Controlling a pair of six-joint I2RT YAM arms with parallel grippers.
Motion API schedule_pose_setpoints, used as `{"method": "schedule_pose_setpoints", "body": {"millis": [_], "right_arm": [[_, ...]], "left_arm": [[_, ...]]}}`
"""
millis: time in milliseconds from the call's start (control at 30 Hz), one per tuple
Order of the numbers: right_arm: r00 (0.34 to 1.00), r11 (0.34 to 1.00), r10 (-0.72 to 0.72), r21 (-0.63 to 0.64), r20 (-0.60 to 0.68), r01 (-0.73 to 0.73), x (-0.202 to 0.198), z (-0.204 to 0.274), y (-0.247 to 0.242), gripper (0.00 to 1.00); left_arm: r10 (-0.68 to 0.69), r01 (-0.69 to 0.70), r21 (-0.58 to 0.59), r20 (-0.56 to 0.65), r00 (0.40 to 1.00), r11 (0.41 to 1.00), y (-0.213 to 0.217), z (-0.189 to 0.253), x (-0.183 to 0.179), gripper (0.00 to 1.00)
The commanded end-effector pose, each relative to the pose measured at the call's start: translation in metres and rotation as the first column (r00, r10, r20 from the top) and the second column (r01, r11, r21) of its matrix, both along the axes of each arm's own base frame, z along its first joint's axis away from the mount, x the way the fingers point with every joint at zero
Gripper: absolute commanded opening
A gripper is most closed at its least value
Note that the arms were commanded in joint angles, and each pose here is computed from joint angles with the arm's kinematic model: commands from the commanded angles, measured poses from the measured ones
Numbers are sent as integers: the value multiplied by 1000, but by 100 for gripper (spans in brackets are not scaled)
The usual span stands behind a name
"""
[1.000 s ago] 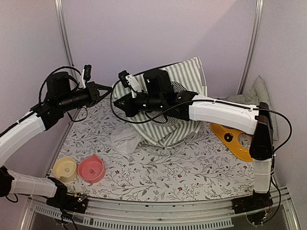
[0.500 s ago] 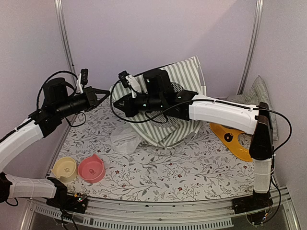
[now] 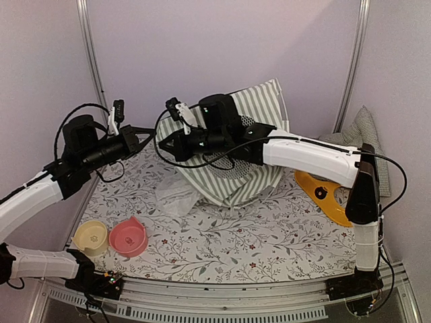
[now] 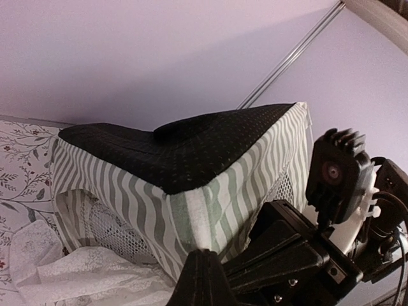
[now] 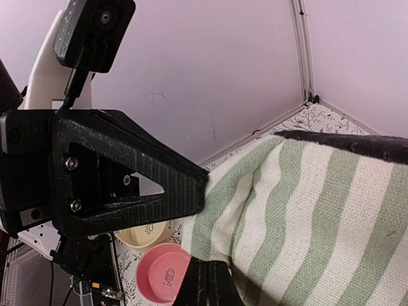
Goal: Set up the pet tent
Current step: Insert the tent pole into the pole socket of the pet tent.
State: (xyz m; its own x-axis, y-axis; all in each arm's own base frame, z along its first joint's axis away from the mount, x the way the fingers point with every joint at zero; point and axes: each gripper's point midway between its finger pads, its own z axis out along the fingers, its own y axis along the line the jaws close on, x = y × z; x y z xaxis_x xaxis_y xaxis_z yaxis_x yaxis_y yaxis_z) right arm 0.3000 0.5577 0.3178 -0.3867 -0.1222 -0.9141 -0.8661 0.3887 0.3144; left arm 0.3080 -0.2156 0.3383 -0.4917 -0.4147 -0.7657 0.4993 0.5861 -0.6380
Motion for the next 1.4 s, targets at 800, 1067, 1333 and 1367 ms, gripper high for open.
{"method": "schedule_pose_setpoints", "body": {"millis": [800, 1067, 1333, 1367], "right_arm": [[996, 999, -26, 30, 82, 24, 12, 10, -6, 0], [995, 1000, 15, 5, 103, -16, 0, 5, -1, 3], [985, 1000, 19, -28, 174, -15, -13, 19, -29, 49], [983, 999, 20, -31, 184, -14, -16, 21, -35, 51]], "left_arm": [[-69, 67, -34, -62, 996, 997, -25, -17, 4, 13], [-26, 24, -29, -53, 998, 999, -23, -14, 23, 0], [61, -63, -45, -39, 997, 997, 22, 6, 53, 0], [61, -63, -56, -46, 997, 996, 28, 8, 56, 0]]}}
